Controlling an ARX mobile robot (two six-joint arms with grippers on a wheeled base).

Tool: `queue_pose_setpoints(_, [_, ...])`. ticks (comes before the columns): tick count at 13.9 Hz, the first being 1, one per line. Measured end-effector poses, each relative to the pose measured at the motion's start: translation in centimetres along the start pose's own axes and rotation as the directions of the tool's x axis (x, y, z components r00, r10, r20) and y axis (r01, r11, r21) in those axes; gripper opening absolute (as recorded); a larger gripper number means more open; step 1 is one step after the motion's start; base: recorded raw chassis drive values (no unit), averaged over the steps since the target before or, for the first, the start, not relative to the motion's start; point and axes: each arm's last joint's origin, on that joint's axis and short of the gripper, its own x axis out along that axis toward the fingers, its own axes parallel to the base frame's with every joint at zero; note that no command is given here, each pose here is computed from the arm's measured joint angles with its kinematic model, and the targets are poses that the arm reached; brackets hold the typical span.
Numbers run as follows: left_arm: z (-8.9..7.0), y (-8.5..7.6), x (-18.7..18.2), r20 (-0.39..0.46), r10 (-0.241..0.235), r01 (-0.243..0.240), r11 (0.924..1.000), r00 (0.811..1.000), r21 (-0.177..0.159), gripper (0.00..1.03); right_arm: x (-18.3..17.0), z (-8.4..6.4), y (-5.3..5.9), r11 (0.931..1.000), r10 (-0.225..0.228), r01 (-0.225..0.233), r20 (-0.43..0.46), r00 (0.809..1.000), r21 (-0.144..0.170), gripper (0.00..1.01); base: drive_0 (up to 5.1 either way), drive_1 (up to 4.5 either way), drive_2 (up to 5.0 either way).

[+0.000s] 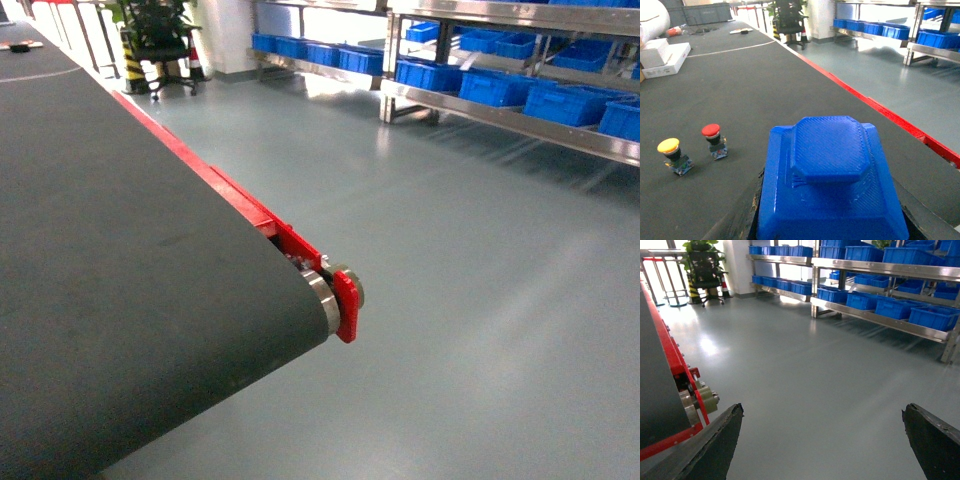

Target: Pick blue part to blue bin on bottom shelf

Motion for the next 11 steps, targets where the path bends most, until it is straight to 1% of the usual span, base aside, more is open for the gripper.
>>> queue_pose_setpoints(11, [0.00,0.00,0.00,0.000,0.000,0.000,1.0000,1.000,0.000,0.44,0.00,0.00,0.00,1.0000,0.000,0.000,0.000,1.000,0.000,0.98,-1.7,-1.72,-1.7])
